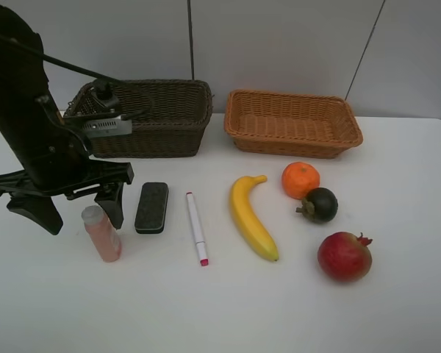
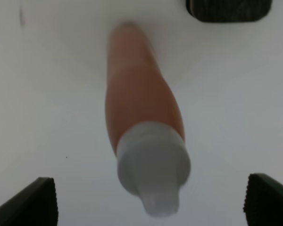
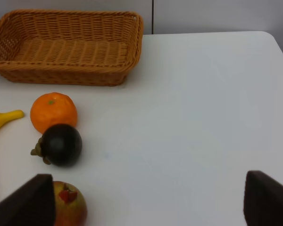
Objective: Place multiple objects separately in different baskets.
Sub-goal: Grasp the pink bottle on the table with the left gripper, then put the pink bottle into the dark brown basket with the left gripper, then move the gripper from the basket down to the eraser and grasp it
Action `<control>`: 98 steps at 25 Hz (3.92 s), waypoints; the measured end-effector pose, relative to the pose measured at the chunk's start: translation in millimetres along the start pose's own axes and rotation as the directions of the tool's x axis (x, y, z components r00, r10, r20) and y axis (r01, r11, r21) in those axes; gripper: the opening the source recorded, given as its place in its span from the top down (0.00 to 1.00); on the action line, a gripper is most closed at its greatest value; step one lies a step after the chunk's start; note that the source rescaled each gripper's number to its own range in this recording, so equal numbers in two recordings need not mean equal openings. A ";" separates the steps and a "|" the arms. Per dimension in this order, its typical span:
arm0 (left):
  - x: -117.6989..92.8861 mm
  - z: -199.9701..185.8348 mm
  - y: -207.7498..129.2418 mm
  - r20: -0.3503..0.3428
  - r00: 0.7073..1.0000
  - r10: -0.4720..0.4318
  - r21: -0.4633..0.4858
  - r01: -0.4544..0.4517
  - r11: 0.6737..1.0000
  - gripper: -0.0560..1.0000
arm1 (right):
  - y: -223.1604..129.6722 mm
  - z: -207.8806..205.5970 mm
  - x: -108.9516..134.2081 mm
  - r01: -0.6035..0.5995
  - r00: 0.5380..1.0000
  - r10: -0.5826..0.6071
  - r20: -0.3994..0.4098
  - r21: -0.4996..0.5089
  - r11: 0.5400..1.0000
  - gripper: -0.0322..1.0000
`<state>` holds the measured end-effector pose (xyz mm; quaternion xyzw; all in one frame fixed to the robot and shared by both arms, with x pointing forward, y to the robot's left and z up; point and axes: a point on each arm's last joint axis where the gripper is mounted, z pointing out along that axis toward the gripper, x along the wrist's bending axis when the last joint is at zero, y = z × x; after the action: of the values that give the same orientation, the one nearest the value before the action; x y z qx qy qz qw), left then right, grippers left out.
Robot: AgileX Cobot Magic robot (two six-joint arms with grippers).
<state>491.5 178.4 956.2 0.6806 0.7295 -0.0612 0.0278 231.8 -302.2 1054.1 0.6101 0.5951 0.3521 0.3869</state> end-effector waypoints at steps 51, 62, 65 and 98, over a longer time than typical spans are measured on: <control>-17.1 -22.5 33.4 0.028 0.999 0.026 -0.136 -0.022 0.990 0.70 | 0.0 0.0 0.0 0.000 1.000 0.000 0.000 0.000 1.000 0.20; -33.4 -126.8 126.2 0.106 0.994 0.029 -0.434 0.020 0.901 0.70 | 0.0 0.0 0.0 0.000 1.000 0.000 0.000 0.000 1.000 0.20; -34.8 -120.1 159.5 0.113 0.993 0.013 -0.458 0.040 0.888 0.70 | 0.0 0.0 0.0 0.000 1.000 0.000 0.000 0.000 1.000 0.20; -80.0 -107.1 145.2 0.111 0.987 0.115 -0.318 -0.074 0.945 0.09 | 0.0 0.0 0.0 0.009 1.000 -0.009 0.000 0.000 1.000 0.20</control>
<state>646.5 122.4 1064.8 0.6965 0.6932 0.0132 0.1851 231.8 -302.2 1054.1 0.6075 0.5977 0.3504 0.3884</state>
